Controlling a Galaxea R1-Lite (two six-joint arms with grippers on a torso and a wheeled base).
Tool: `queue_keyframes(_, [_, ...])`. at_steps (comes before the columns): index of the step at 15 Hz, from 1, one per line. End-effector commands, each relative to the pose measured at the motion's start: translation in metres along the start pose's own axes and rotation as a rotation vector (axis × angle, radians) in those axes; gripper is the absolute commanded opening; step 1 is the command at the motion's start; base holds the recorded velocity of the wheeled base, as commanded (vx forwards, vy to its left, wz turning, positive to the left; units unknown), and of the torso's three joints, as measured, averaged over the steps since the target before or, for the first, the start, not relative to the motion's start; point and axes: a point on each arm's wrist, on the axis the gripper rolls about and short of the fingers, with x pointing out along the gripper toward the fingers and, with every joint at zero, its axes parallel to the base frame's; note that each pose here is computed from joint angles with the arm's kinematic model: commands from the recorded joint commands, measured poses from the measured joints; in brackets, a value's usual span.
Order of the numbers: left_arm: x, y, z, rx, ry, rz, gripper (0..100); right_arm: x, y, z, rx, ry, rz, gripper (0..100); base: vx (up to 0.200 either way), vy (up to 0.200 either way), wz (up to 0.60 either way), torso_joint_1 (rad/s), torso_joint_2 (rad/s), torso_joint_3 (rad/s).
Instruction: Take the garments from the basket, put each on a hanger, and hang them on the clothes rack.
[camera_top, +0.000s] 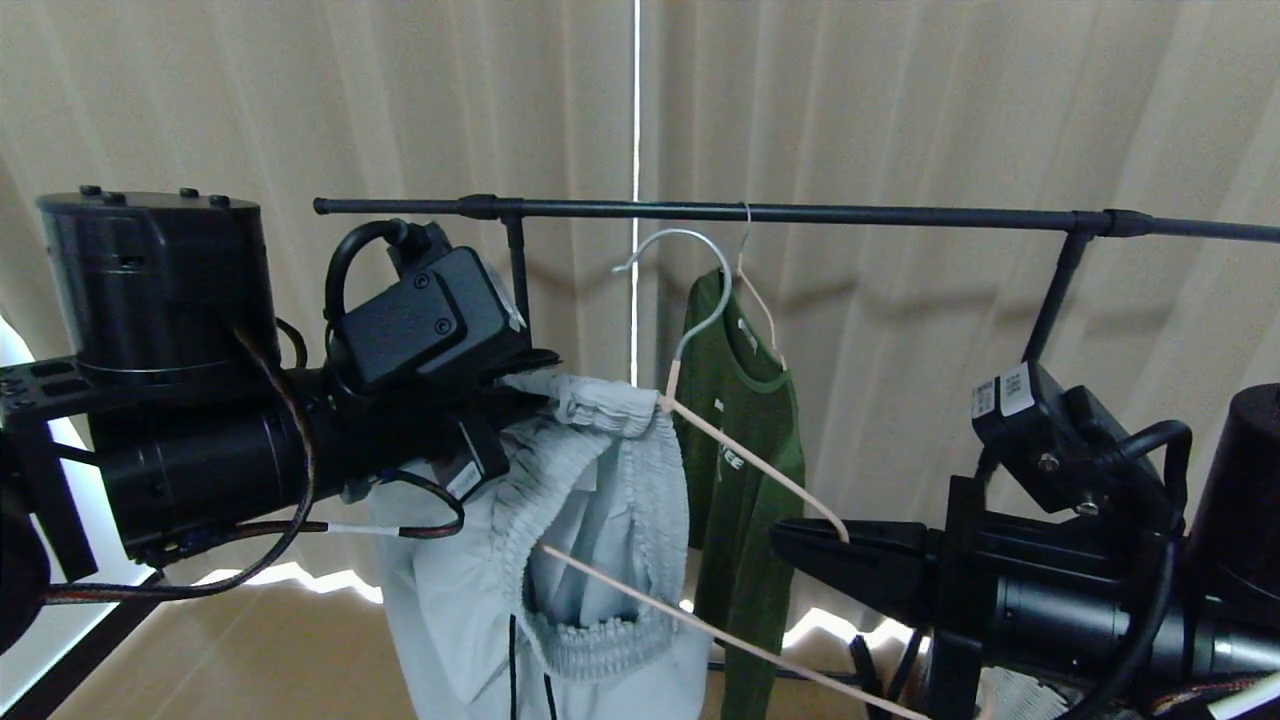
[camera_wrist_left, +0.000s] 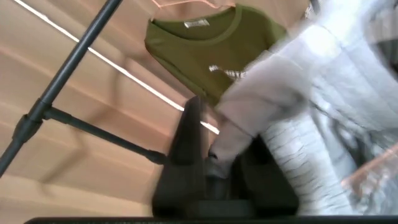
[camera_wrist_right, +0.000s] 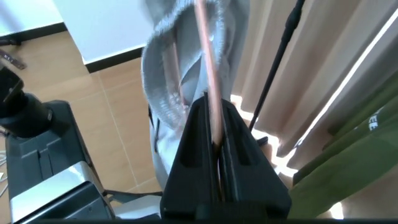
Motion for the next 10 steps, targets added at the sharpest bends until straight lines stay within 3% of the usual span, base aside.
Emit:
queue_keyframes(1, [0.0004, -0.0021, -0.0028, -0.003, 0.010, -0.006, 0, -0.0016, -0.0001, 0.0012, 0.000, -0.007, -0.001, 0, 0.000, 0.000, 0.00, 0.000, 0.00, 0.000])
queue_keyframes(7, [0.0011, -0.0073, -0.0088, 0.002, -0.026, 0.031, 0, -0.0034, -0.0081, 0.0026, 0.003, -0.015, -0.041, 0, 0.000, 0.000, 0.00, 0.000, 0.00, 0.000])
queue_keyframes(8, [0.0014, -0.0071, -0.0087, 0.003, -0.029, 0.036, 0, -0.0022, -0.0084, 0.0031, 0.003, -0.015, -0.043, 100, 0.000, 0.000, 0.00, 0.000, 0.00, 0.000])
queue_keyframes(10, [0.0000, -0.0089, -0.0110, 0.000, -0.021, 0.032, 0, -0.0019, -0.0088, 0.0029, 0.004, -0.014, -0.046, 100, 0.000, 0.000, 0.00, 0.000, 0.00, 0.000])
